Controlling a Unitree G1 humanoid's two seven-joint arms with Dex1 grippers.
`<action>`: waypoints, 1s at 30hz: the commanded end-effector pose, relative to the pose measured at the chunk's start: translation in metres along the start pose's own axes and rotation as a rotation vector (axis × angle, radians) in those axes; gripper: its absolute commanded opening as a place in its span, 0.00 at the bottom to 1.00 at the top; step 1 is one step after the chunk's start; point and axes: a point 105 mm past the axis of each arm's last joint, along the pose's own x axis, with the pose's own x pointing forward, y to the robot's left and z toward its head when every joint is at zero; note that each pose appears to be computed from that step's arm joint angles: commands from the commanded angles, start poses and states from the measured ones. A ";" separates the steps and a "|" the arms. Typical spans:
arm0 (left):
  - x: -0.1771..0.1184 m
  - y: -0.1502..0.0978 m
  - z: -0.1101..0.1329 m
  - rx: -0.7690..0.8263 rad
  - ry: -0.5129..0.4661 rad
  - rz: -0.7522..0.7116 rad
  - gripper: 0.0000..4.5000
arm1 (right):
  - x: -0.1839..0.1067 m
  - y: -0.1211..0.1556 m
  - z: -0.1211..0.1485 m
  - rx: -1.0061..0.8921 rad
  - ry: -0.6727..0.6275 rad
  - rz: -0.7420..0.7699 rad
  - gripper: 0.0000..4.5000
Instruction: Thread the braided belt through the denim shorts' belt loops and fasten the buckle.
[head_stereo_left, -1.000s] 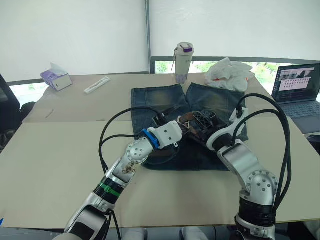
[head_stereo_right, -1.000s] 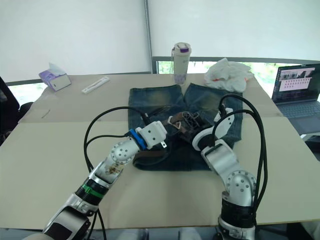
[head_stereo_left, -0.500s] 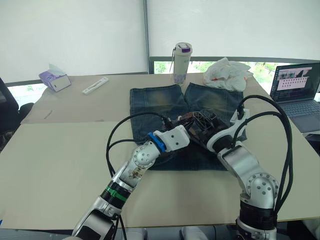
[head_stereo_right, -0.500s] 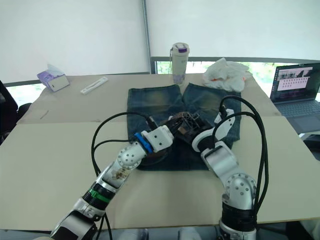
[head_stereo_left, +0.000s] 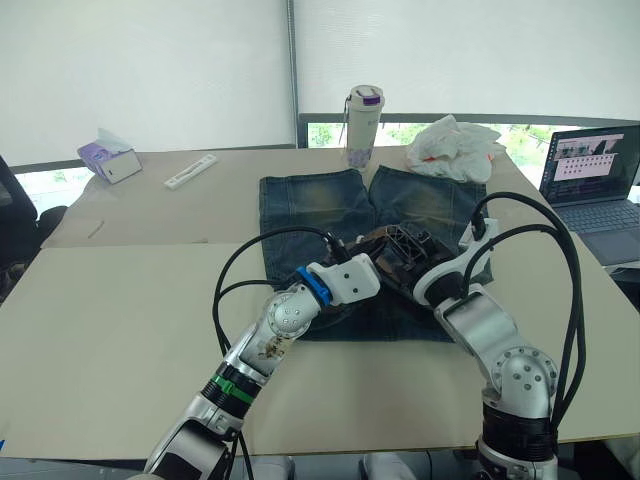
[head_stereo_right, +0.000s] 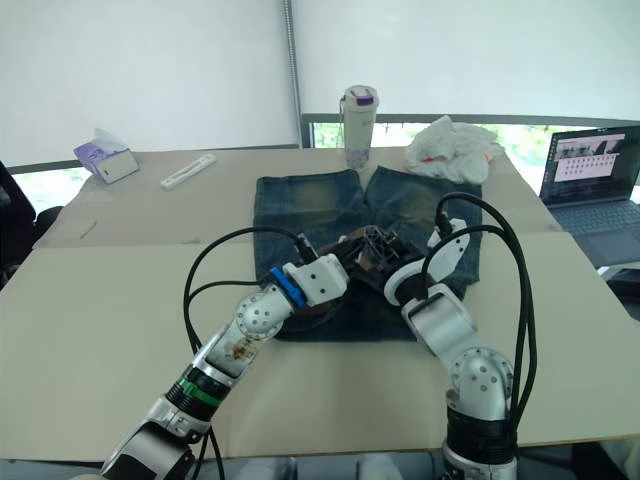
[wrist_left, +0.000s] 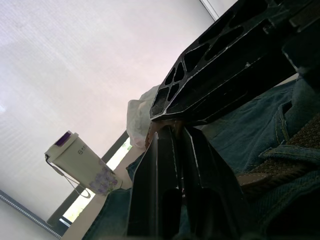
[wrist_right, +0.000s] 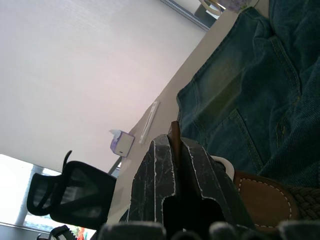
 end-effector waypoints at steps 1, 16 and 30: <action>-0.003 0.015 -0.003 -0.043 0.004 0.068 0.00 | -0.007 0.018 0.008 -0.046 -0.038 0.097 0.40; -0.009 0.032 -0.009 -0.998 -0.048 0.163 0.00 | -0.021 -0.012 -0.008 -1.180 0.182 0.231 0.93; -0.015 0.052 -0.002 -1.732 -0.163 0.161 0.00 | -0.018 -0.038 -0.054 -1.481 0.430 0.340 0.93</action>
